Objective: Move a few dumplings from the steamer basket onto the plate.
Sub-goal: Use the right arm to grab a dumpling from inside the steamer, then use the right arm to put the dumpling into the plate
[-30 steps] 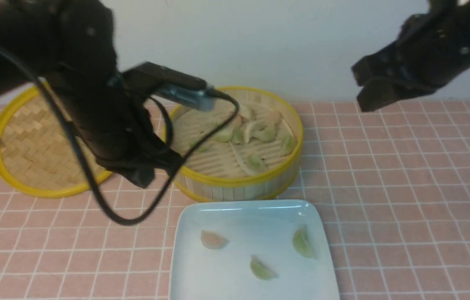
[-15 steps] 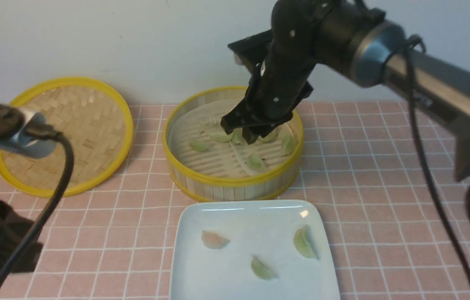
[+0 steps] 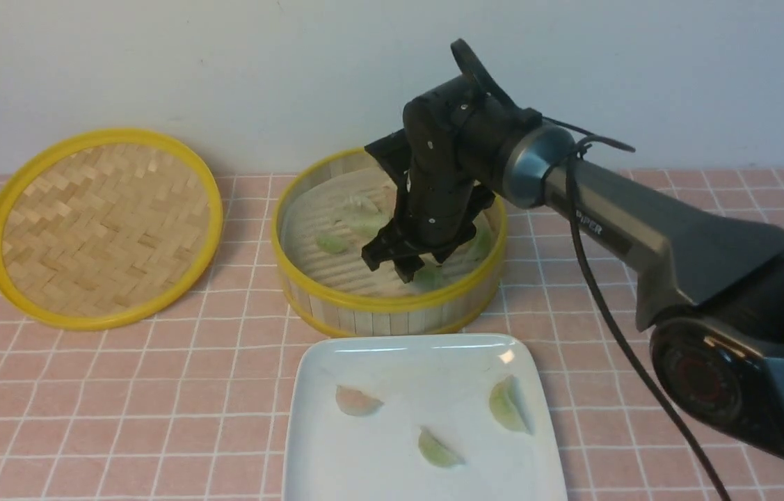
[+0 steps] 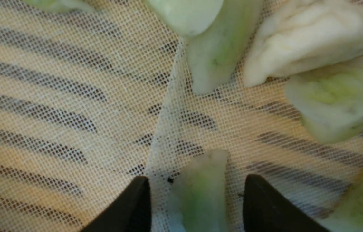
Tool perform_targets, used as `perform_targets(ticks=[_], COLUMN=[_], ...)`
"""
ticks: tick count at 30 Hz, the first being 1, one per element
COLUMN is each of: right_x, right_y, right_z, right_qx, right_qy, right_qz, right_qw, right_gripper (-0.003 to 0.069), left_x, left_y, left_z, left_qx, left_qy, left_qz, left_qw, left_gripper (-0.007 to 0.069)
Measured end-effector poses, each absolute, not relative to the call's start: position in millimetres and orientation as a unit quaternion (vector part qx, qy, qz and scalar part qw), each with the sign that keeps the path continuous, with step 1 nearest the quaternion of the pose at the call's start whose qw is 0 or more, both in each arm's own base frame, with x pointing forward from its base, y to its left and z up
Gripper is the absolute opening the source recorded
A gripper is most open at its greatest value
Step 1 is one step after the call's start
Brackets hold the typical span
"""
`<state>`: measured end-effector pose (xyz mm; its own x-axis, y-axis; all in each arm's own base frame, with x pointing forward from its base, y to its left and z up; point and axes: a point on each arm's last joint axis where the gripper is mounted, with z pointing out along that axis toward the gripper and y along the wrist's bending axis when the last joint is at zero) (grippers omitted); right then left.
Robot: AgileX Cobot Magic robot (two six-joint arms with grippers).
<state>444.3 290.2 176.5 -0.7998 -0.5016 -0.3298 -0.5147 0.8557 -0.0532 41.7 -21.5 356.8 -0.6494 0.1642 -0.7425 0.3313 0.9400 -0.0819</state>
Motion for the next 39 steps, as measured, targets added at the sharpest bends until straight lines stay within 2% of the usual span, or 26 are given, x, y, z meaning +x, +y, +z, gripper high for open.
perform_targets(ticks=[2,4,7,11,14,17,19,22,25,27,28,29,31,34,37,38,39], right_x=[444,445,445,444,436,425,403,370,330,315,310,309,307,310,310,309,309], right_y=[291,292,292,292,289,286,283,284,290,295,295,295,294,296,299,301,302], right_z=[173,173,175,192,242,277,309,324,303,273,257,255,223,204,196,193,193], right_qx=[-0.266,-0.264,-0.264,-0.263,-0.259,-0.254,-0.252,-0.271,-0.304,-0.322,-0.329,-0.329,-0.335,-0.324,-0.314,-0.306,-0.303], right_qy=[0.949,0.95,0.949,0.946,0.937,0.931,0.925,0.921,0.926,0.931,0.933,0.933,0.936,0.941,0.944,0.946,0.947], right_qz=[0.022,0.027,0.028,0.034,0.061,0.092,0.138,0.165,0.154,0.13,0.114,0.113,0.087,0.078,0.087,0.097,0.101], right_qw=[0.165,0.166,0.168,0.185,0.225,0.247,0.248,0.224,0.161,0.115,0.094,0.09,0.065,0.054,0.044,0.037,0.035], right_gripper=[0.0288,0.0209,0.0209,0.0209,0.0209,0.0209,0.0209,0.0209,0.0209,0.0209,0.0209,0.0209,0.0209,0.0214,0.0253,0.0316,0.035], left_x=[41,40,39,38,38,38,39,39,39,40,40,40,40,40,40,40,40], left_y=[-21,-21,-21,-21,-21,-21,-21,-21,-21,-21,-21,-21,-21,-21,-21,-21,-21], left_z=[357,356,355,354,354,354,355,356,356,356,356,356,356,356,356,356,356], left_qx=[0.137,0.135,0.136,0.136,0.136,0.136,0.135,0.135,0.135,0.135,0.135,0.135,0.135,0.135,0.136,0.135,0.135], left_qy=[0.902,0.905,0.907,0.909,0.91,0.909,0.907,0.905,0.905,0.905,0.905,0.905,0.904,0.904,0.904,0.903,0.903], left_qz=[-0.106,-0.106,-0.106,-0.105,-0.105,-0.105,-0.105,-0.106,-0.106,-0.106,-0.106,-0.106,-0.106,-0.106,-0.106,-0.106,-0.106], left_qw=[0.396,0.39,0.384,0.38,0.378,0.379,0.385,0.388,0.389,0.39,0.39,0.39,0.39,0.391,0.392,0.393,0.393], left_gripper=[-0.0006,-0.0006,-0.0006,-0.0006,-0.0006,-0.0006,-0.0006,-0.0006,-0.0006,-0.0006,-0.0006,-0.0006,-0.0006,-0.0006,-0.0006,-0.0006,-0.0006])
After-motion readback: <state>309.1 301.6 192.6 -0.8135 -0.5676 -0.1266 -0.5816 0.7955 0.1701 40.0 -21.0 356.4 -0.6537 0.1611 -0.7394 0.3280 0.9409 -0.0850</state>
